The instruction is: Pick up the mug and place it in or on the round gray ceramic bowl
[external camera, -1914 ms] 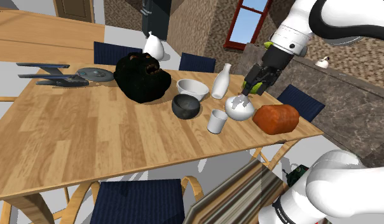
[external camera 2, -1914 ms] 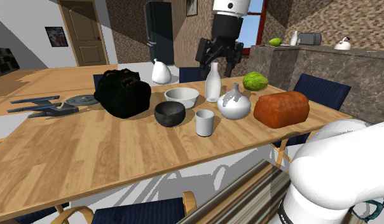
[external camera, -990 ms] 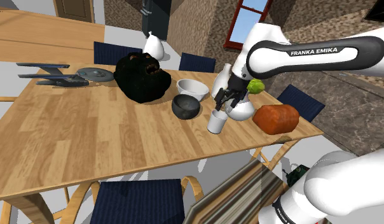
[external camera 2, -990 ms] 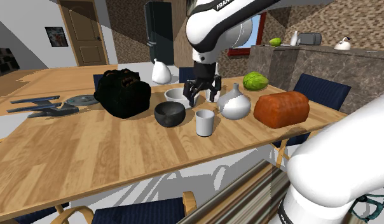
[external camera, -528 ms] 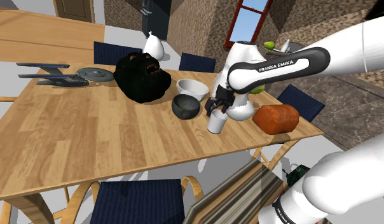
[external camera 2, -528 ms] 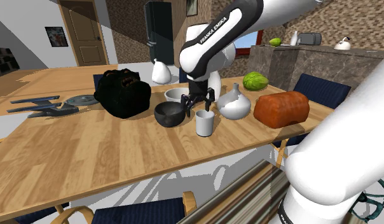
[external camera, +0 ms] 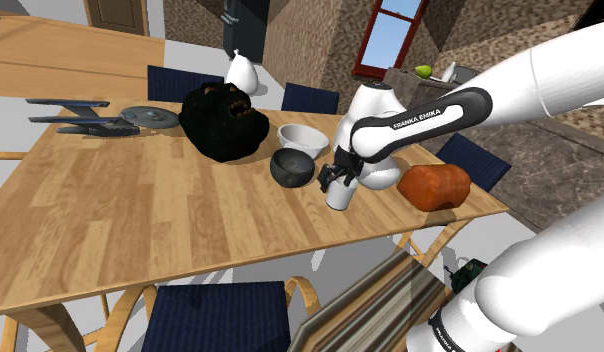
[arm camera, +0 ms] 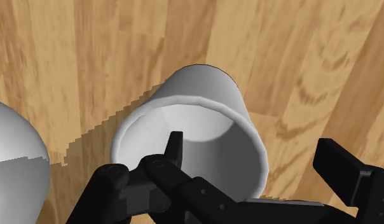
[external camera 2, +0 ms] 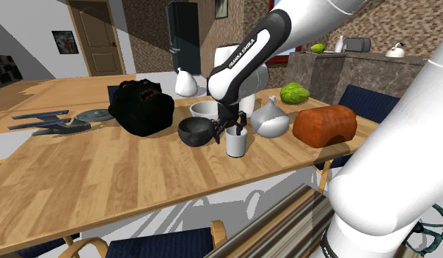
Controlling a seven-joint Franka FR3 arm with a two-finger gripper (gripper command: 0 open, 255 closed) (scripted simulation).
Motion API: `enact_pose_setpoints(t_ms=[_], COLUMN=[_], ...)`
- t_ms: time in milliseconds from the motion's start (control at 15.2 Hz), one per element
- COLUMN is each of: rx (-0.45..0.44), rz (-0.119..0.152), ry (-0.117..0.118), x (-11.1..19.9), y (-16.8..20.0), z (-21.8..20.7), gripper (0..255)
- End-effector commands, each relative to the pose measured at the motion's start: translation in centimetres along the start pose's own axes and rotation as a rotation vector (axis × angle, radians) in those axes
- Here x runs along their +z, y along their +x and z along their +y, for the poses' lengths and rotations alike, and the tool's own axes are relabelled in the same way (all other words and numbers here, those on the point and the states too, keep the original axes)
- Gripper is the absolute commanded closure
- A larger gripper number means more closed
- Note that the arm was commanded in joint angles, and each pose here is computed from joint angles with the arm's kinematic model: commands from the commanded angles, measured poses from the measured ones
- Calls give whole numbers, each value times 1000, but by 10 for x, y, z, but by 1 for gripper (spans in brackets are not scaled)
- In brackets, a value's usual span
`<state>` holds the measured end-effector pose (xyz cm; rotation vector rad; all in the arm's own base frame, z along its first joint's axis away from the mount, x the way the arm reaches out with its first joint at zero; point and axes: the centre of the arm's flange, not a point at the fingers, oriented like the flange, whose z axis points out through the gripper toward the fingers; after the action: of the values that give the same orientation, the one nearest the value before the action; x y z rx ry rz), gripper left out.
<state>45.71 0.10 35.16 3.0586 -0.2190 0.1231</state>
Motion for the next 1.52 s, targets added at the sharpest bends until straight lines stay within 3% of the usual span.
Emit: enact_pose_setpoints(t_ms=[0, 396, 462, 1056, 1452], rx=[0, 0, 0, 0, 0], rz=[1, 1, 1, 1, 1], ry=[0, 0, 0, 0, 0], x=[4, 4, 4, 4, -28], y=[0, 0, 0, 0, 3], z=[0, 0, 0, 0, 2], gripper=[0, 0, 255, 255, 255])
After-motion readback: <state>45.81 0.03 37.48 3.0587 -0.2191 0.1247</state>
